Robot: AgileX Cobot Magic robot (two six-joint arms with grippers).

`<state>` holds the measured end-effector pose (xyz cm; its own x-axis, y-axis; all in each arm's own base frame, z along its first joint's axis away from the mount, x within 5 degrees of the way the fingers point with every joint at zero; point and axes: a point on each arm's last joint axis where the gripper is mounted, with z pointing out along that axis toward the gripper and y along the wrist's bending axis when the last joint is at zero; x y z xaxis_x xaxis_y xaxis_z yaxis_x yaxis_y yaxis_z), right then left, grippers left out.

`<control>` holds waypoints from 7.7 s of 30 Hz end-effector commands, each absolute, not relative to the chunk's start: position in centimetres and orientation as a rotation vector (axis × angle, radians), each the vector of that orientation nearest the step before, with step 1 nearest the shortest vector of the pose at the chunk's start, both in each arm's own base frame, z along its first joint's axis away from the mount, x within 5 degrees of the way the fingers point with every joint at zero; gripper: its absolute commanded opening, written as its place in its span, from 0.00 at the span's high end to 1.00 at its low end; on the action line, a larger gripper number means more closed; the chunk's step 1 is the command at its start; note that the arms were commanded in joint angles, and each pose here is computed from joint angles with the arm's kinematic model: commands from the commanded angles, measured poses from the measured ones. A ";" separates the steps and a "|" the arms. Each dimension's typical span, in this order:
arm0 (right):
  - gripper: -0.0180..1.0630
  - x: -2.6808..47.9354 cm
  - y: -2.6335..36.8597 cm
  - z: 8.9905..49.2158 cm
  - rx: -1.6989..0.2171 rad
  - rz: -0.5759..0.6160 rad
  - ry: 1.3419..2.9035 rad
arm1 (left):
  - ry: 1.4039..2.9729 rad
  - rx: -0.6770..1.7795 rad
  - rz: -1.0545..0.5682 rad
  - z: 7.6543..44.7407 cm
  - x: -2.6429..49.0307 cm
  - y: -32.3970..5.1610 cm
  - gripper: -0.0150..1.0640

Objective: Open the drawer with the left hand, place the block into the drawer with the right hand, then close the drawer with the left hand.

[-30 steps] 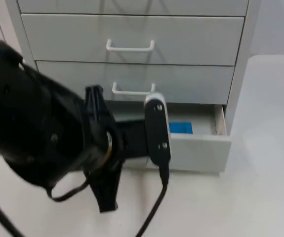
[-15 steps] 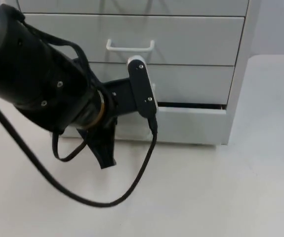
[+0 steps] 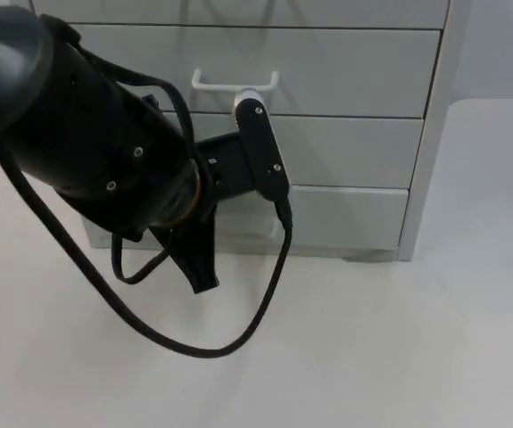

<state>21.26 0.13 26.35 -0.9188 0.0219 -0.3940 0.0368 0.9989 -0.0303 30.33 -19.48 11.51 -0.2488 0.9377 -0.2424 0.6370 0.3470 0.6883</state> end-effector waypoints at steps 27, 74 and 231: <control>0.43 21.3 0.3 26.6 0.025 -0.048 2.711 | 2.638 0.868 -0.083 19.5 24.0 -16.0 0.99; 0.43 15.1 1.2 33.6 -0.141 0.074 2.292 | 2.164 0.017 -0.078 34.8 12.4 -0.6 0.99; 0.01 -0.7 -0.2 28.0 -0.034 0.002 2.045 | 2.065 0.000 0.031 27.5 -0.5 0.0 0.01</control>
<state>-0.74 -0.12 28.03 -0.4634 -0.0227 -0.8859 -0.0304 0.9995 -0.0097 -0.53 -0.01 27.48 -0.4816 0.0187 -0.8762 -0.0080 0.9996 0.0257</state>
